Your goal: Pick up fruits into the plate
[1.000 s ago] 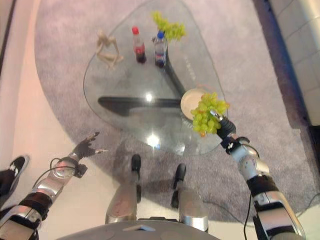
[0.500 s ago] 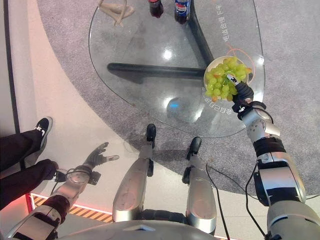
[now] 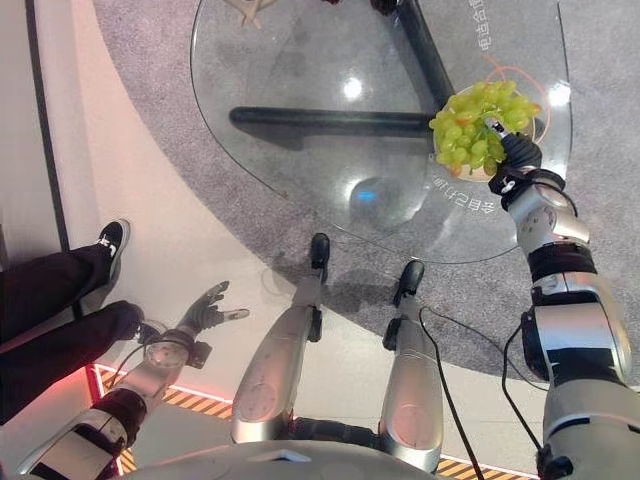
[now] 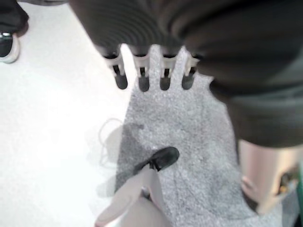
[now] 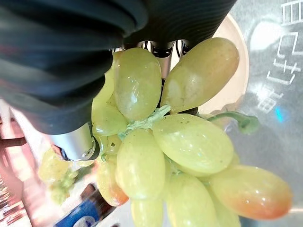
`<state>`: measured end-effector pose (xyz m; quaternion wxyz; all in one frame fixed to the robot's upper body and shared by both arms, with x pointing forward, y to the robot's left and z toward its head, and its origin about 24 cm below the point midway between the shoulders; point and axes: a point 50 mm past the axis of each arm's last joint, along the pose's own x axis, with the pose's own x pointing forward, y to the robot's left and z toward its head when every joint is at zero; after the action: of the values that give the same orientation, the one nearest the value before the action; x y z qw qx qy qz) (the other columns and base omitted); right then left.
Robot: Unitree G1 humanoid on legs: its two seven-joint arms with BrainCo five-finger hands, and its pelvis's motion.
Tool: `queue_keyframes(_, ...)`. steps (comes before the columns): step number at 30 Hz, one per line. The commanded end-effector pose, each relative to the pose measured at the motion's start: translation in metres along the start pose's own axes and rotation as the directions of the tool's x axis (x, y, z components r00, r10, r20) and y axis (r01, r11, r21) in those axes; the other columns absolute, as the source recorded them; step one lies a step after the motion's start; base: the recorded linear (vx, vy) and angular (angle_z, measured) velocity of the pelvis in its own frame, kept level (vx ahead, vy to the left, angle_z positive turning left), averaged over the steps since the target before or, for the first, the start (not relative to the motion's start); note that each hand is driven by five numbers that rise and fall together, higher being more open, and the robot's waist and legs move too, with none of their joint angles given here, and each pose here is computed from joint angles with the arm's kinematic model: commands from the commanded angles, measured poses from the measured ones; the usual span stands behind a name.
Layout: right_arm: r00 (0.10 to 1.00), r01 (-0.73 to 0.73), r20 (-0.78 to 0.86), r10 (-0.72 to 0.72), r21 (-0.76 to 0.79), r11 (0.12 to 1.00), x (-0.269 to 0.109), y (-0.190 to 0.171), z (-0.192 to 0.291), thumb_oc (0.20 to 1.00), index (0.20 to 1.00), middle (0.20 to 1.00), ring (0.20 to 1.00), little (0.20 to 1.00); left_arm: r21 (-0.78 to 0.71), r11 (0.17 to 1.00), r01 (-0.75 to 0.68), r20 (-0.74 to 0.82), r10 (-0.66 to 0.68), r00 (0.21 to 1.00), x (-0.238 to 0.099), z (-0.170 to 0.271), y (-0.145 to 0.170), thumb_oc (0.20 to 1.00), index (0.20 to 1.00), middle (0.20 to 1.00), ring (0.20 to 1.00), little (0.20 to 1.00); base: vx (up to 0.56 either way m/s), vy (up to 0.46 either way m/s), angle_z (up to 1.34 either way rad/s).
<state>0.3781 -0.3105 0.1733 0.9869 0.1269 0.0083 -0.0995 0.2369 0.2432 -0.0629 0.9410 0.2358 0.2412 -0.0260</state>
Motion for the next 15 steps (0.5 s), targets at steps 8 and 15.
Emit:
queue_keyframes(8, 0.977, 0.213, 0.032, -0.211, -0.217, 0.953, -0.008, -0.039, 0.046, 0.200, 0.200, 0.200, 0.200, 0.200, -0.043, 0.999, 0.031, 0.049, -0.029, 0.998, 0.001, 0.009, -0.016, 1.000, 1.000, 1.000, 1.000, 1.000, -0.03, -0.010, -0.06)
queue_keyframes(15, 0.959, 0.271, -0.001, -0.282, -0.281, 0.921, -0.009, -0.045, 0.046, 0.228, 0.228, 0.228, 0.228, 0.228, -0.045, 0.999, 0.031, 0.072, -0.028, 0.997, 0.001, 0.015, -0.014, 1.000, 1.000, 1.000, 1.000, 1.000, -0.02, -0.011, -0.03)
